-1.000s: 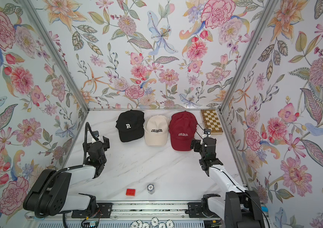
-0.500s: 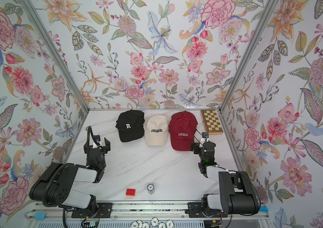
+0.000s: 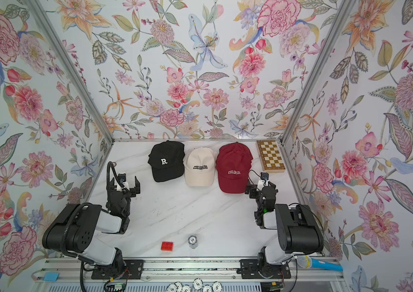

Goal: Stack the baseball caps by color
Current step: Reset both arms

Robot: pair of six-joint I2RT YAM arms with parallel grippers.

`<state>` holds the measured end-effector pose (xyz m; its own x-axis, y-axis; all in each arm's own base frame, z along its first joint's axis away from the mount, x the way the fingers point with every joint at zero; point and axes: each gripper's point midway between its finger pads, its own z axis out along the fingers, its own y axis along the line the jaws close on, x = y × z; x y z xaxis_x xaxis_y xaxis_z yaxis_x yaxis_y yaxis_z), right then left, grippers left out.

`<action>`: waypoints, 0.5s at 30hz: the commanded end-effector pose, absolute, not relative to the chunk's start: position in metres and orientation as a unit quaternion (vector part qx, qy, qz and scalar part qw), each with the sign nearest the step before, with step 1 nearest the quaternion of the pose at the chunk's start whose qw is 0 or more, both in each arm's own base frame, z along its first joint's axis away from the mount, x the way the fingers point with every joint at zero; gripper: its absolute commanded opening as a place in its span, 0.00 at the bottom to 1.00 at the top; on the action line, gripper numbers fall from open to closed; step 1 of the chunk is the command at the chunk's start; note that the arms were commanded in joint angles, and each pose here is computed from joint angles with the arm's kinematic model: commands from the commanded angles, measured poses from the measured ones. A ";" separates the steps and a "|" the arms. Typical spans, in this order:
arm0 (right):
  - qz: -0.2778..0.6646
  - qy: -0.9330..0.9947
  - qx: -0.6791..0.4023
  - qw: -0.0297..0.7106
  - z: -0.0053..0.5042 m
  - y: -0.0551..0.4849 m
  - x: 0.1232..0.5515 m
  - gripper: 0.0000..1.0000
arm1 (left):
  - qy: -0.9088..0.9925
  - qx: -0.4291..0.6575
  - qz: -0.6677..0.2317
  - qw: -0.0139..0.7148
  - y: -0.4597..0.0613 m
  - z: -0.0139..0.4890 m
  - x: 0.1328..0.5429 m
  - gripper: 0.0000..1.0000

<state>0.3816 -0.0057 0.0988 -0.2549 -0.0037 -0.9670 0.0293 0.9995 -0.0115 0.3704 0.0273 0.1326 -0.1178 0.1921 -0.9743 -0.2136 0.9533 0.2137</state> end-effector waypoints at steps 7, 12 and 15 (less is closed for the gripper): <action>-0.018 0.785 -0.001 0.619 0.106 -0.002 0.386 0.99 | 0.726 0.003 0.128 0.676 0.019 0.138 0.374 1.00; -0.020 0.785 -0.002 0.619 0.106 -0.002 0.386 0.99 | 0.726 0.004 0.128 0.676 0.019 0.138 0.374 1.00; -0.020 0.785 -0.002 0.619 0.106 -0.002 0.386 0.99 | 0.725 0.004 0.128 0.676 0.019 0.138 0.374 1.00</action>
